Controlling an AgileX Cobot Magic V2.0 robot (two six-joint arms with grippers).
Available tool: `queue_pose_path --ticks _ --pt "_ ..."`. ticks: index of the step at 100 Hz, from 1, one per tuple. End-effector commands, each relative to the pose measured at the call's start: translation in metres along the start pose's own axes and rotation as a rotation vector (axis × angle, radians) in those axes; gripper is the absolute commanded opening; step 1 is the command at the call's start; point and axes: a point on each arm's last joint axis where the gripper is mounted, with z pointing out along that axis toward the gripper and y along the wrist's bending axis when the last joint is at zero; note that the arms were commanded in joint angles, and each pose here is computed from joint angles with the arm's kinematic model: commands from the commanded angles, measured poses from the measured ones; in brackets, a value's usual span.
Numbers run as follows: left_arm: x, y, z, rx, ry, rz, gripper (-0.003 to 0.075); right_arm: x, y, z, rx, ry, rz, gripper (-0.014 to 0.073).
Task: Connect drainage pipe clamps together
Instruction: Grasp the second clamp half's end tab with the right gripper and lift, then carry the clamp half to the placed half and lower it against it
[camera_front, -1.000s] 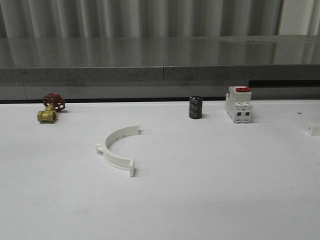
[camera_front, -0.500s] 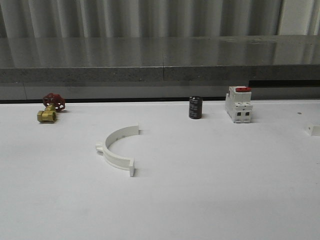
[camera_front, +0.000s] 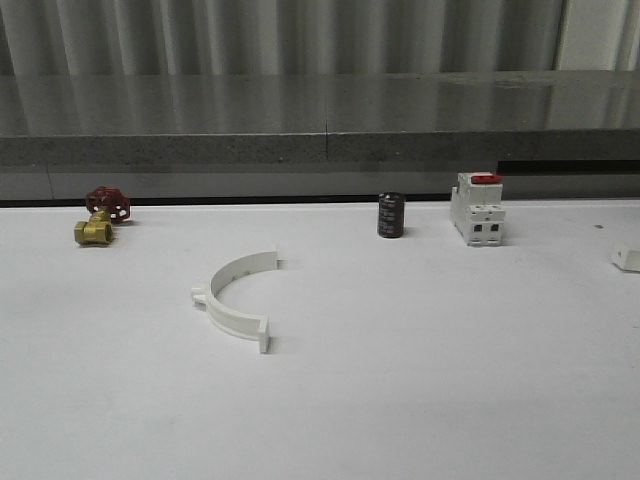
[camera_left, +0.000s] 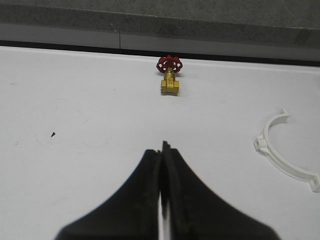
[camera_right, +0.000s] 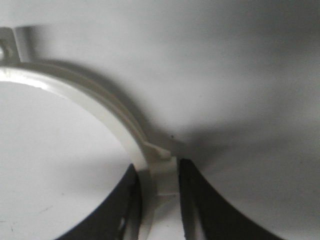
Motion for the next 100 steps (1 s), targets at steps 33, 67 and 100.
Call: queue_pose_path --ticks 33,67,100 --pt "-0.014 -0.003 -0.004 0.022 -0.093 0.001 -0.0020 -0.015 0.005 -0.037 -0.050 -0.087 0.076 -0.0066" --pt "-0.014 -0.003 -0.004 0.022 -0.093 0.001 -0.0021 -0.016 0.092 -0.091 -0.107 -0.194 0.085 -0.0046" --pt "-0.014 -0.003 -0.004 0.023 -0.092 -0.001 -0.0020 0.000 0.221 -0.093 -0.089 -0.263 0.046 -0.0046"
